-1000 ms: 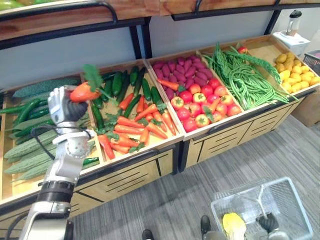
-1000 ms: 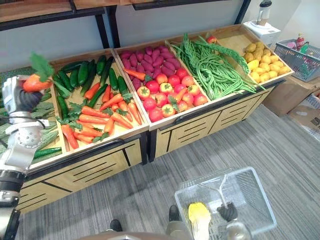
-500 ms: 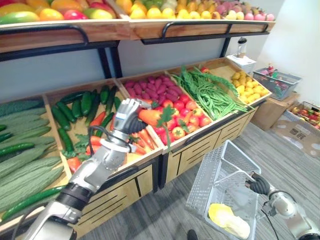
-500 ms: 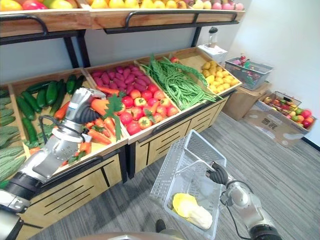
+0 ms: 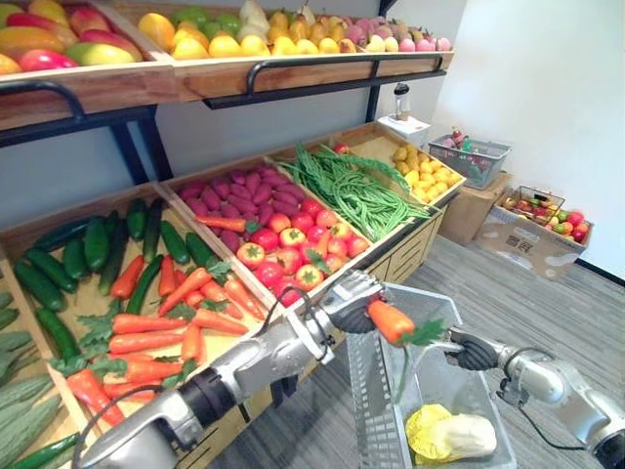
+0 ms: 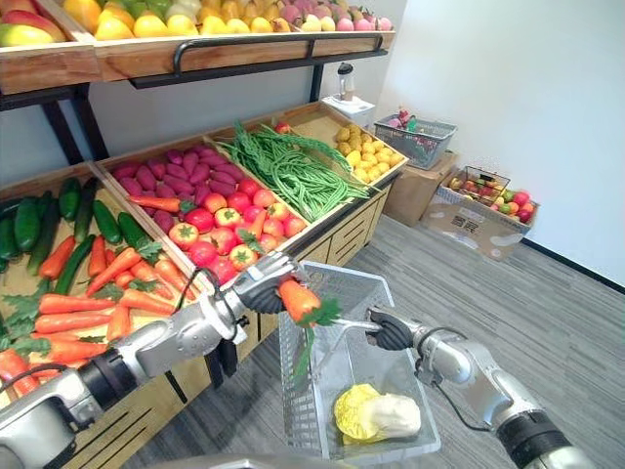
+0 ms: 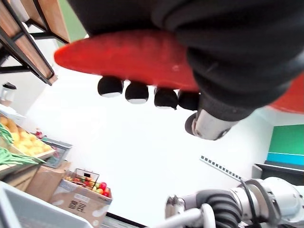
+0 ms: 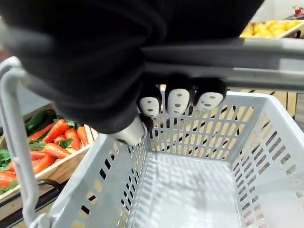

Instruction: Pick vegetable in the basket

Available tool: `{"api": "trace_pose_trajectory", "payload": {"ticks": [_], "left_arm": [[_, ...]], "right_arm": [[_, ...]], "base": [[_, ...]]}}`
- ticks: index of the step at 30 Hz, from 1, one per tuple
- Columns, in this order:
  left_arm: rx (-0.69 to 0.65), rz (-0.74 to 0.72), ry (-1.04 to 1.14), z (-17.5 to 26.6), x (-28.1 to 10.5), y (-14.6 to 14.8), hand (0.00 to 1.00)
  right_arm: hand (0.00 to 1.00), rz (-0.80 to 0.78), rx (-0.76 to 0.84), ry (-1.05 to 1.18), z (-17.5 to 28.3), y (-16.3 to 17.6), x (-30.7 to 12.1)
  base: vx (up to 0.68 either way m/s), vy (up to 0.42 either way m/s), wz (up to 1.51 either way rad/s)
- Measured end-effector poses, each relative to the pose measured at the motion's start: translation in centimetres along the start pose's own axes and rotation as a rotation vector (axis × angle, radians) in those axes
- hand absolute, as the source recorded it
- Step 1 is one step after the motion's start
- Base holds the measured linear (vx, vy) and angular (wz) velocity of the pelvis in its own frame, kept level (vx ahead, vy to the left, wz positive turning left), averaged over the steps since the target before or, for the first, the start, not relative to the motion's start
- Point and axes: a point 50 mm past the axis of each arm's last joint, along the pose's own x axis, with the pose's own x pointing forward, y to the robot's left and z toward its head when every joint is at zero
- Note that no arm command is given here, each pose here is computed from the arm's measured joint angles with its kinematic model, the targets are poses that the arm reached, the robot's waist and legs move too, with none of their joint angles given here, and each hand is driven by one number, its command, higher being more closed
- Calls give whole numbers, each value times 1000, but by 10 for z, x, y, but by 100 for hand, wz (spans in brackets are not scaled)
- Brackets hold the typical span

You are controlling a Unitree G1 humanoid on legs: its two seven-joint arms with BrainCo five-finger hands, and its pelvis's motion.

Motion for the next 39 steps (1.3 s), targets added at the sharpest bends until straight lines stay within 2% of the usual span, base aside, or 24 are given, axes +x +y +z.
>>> {"api": "trace_pose_trajectory", "payload": {"ticks": [4,19,30,39], "left_arm": [[-5,-23,-24,3,8,-5,100],[-32,-53,-17,6,9,-17,100],[24,-19,45,-10,0,0,100],[55,-41,163,-33,-14,-4,100]], "right_arm": [[100,11,-169,-82,15,-10,1],[100,32,-588,-198,22,-17,-16],[100,-11,-640,-286,33,-24,-36],[100,-45,-656,-317,37,-29,-43]], "base": [[40,18,-15],[-16,27,-4],[-19,9,-5],[9,30,-12]]}}
